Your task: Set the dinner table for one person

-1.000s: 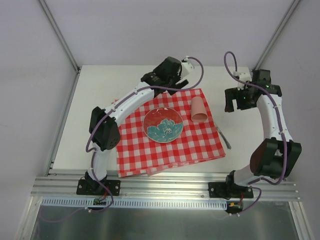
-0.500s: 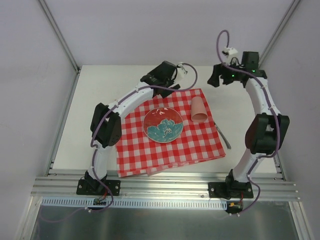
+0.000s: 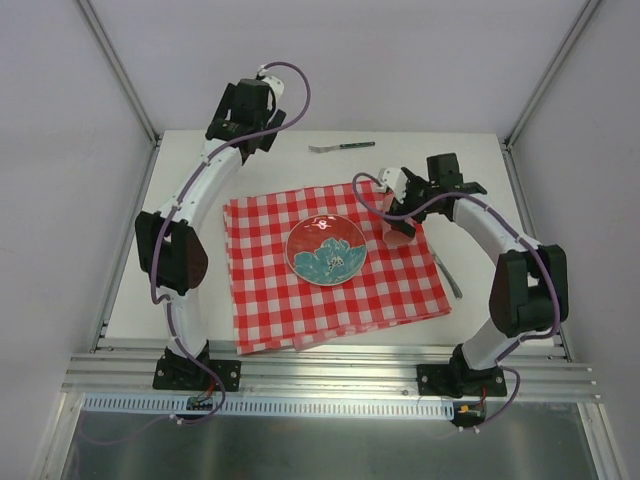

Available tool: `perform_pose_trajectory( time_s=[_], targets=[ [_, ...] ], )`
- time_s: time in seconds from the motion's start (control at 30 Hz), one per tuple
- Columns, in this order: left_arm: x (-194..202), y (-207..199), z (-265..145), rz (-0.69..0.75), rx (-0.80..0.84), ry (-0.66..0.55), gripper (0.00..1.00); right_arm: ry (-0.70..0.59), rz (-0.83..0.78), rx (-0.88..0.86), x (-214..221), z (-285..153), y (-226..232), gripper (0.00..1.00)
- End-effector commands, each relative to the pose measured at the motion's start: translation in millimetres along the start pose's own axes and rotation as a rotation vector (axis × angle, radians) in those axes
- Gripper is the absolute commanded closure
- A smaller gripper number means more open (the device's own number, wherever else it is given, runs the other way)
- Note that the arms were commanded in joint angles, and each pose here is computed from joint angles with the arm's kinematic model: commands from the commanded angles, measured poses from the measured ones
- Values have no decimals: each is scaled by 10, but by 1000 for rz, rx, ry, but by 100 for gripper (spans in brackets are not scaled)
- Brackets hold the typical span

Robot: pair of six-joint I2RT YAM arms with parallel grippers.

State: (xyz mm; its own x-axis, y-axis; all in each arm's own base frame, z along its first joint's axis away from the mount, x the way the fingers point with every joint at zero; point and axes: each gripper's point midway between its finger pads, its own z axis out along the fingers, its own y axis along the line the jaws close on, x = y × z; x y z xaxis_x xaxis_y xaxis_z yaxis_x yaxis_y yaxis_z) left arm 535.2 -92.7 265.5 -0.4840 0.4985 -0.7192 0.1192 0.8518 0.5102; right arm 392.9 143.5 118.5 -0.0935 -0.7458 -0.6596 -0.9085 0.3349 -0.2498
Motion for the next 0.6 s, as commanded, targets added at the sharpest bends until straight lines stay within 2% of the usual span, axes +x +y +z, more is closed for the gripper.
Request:
perform_pose_trajectory(
  time_s=[0.0,0.13,0.33,0.4,0.43,0.47,0.5,0.57],
  targets=[
    [-255,181,-247,-94,-25,-75,1,34,-343,20,-23,-133,-2,4],
    [-287,209,-265,-111,-30,-83,1,76,-428,-13,82,-171,77,4],
    [-338,209,-233,-117,-40,-88,1,107,-340,-72,176,-80,130,1],
    [-386,231,-238,-114,-47,-97,1,128,-321,-84,218,-9,105,18],
    [-403,221,-245,-113,-41,-102,1,154,-311,-94,290,68,92,60],
    [-418,230,-256,-114,-41,-107,1,167,-298,-91,308,99,64,96],
    [-409,215,-254,-111,-38,-104,1,157,-292,-44,225,102,-76,99],
    [-365,189,-235,-106,-35,-93,1,146,-234,18,132,52,-206,99]
  ],
)
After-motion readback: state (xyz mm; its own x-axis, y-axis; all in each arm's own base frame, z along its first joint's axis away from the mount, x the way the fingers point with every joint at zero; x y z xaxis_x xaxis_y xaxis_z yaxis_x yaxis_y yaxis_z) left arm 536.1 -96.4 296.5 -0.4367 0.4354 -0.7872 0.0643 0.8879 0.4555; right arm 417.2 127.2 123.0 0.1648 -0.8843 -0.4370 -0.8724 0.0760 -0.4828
